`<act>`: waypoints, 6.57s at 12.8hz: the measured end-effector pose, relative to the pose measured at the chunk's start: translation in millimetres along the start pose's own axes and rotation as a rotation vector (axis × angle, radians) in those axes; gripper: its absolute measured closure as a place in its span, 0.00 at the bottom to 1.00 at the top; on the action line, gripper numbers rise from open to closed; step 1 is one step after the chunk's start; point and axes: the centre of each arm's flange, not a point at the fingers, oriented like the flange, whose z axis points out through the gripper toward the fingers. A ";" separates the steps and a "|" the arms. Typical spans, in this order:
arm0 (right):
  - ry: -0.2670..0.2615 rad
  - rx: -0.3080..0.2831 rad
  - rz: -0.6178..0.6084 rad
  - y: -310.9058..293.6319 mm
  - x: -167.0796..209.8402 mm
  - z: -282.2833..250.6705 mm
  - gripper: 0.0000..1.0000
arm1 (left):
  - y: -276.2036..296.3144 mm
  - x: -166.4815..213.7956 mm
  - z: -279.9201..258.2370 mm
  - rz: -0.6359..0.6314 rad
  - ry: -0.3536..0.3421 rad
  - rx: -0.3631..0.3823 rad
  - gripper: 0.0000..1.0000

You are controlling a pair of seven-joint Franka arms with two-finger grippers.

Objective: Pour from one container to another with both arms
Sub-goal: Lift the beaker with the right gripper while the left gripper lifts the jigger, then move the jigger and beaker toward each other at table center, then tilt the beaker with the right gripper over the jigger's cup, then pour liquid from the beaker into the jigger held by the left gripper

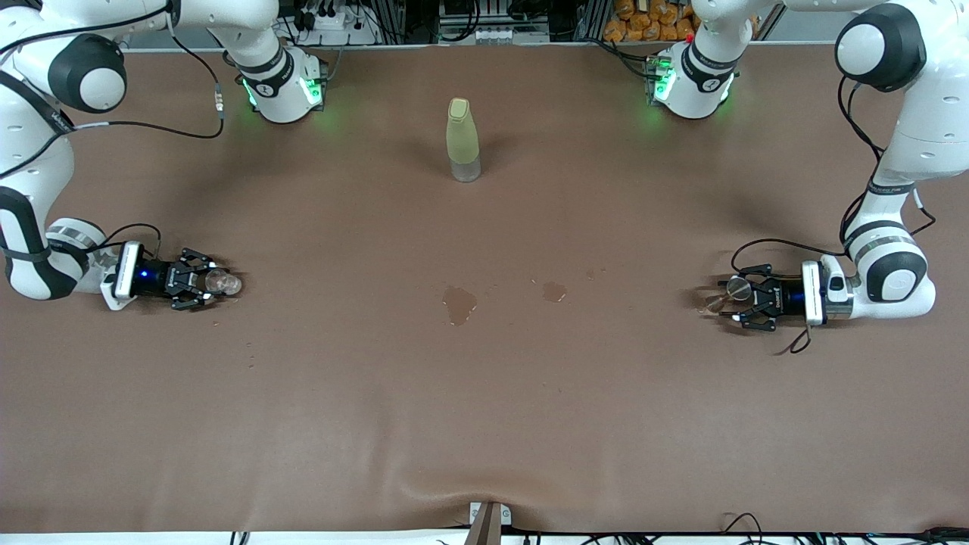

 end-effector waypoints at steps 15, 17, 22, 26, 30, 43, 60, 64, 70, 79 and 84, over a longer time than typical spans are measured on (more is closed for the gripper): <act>-0.051 0.134 0.094 68.3 138.2 81.4 0.50 | -16.4 23.5 13.5 0.050 -0.020 -0.026 0.78; -0.063 0.127 0.120 71.9 159.4 81.2 0.50 | -25.4 45.0 28.5 0.087 -0.024 -0.049 0.78; -0.086 0.069 0.154 81.4 208.8 87.5 0.50 | -50.7 132.5 127.4 0.233 0.038 -0.123 0.79; -0.081 0.013 0.148 72.7 231.3 120.5 0.50 | -54.5 173.4 213.5 0.248 0.088 -0.113 0.79; -0.071 -0.007 0.218 75.4 246.5 144.6 0.50 | -42.5 192.8 312.3 0.204 0.103 -0.069 0.79; -0.068 -0.056 0.373 16.6 298.7 279.3 0.50 | 76.2 270.3 577.0 0.063 0.174 0.052 0.79; -0.059 -0.030 0.694 -74.5 305.3 364.1 0.50 | 86.6 275.0 653.9 0.159 0.137 0.072 0.79; -0.063 -0.030 0.724 -82.8 293.9 362.5 0.50 | 85.1 278.2 654.6 0.164 0.138 0.078 0.79; -0.072 -0.029 0.777 -104.5 270.6 358.7 0.50 | 88.0 277.3 658.2 0.157 0.139 0.078 0.79; -0.064 -0.056 0.963 -109.0 256.7 353.8 0.50 | 86.3 273.6 657.4 0.142 0.143 0.089 0.79; -0.058 -0.063 1.047 -108.3 250.6 353.9 0.50 | 85.6 274.6 657.2 0.142 0.145 0.090 0.79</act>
